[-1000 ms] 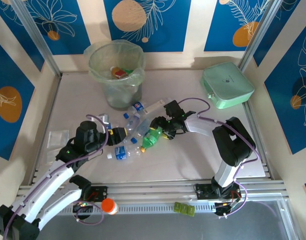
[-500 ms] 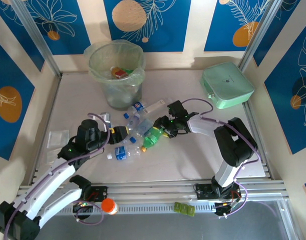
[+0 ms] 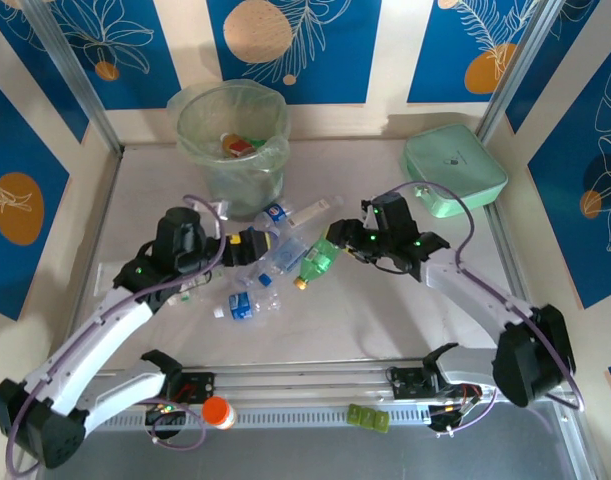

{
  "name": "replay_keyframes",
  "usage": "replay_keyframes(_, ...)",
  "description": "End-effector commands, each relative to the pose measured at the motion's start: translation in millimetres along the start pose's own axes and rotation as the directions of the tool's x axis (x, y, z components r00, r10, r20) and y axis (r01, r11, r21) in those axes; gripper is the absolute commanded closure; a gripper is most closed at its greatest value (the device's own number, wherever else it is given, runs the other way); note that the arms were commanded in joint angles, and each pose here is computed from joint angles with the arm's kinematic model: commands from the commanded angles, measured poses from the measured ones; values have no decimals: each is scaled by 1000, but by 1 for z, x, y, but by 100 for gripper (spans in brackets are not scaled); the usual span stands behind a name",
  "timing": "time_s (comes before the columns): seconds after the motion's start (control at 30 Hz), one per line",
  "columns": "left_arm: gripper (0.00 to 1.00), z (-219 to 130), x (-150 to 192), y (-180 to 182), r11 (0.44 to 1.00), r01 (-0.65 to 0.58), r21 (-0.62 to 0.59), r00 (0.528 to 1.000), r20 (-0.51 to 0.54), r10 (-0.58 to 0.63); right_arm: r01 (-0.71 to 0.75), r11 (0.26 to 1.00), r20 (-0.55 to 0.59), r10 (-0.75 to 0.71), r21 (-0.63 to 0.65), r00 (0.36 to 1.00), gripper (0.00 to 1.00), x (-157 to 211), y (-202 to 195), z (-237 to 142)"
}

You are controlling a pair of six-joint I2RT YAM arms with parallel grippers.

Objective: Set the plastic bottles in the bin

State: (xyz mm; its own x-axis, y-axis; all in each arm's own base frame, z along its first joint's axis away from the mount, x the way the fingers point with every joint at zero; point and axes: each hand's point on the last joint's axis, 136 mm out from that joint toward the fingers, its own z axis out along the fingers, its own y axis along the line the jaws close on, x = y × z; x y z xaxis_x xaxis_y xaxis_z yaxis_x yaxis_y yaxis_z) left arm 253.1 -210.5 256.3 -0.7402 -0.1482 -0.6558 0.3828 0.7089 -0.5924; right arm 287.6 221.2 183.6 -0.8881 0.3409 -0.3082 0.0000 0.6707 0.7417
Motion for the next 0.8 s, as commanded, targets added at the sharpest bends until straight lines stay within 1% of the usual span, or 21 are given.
replay_keyframes(0.0,1,7,5,-34,992,-65,106,993,-95,75,141,987,26,-139,-79,990,44,-2,31,-32)
replay_keyframes(0.07,0,12,0,-49,986,-87,140,989,-103,102,196,971,55,-190,-140,980,44,-1,49,-49)
replay_keyframes(0.17,0,21,-2,-78,966,-117,229,981,-126,149,247,948,109,-229,-201,967,44,-2,71,-74)
replay_keyframes(0.23,0,26,-2,-98,945,-133,299,973,-142,182,268,933,136,-241,-240,961,44,-2,83,-88)
replay_keyframes(0.37,0,35,-3,-127,909,-151,389,963,-150,224,286,908,150,-251,-306,956,44,1,101,-105)
replay_keyframes(0.53,2,34,1,-158,853,-141,502,953,-166,255,315,877,169,-270,-364,948,45,6,113,-122)
replay_keyframes(0.67,6,30,4,-177,804,-118,583,952,-164,259,317,866,188,-262,-386,947,45,6,115,-134)
replay_keyframes(0.77,11,27,13,-190,761,-104,641,942,-181,281,307,863,197,-246,-401,949,45,4,116,-140)
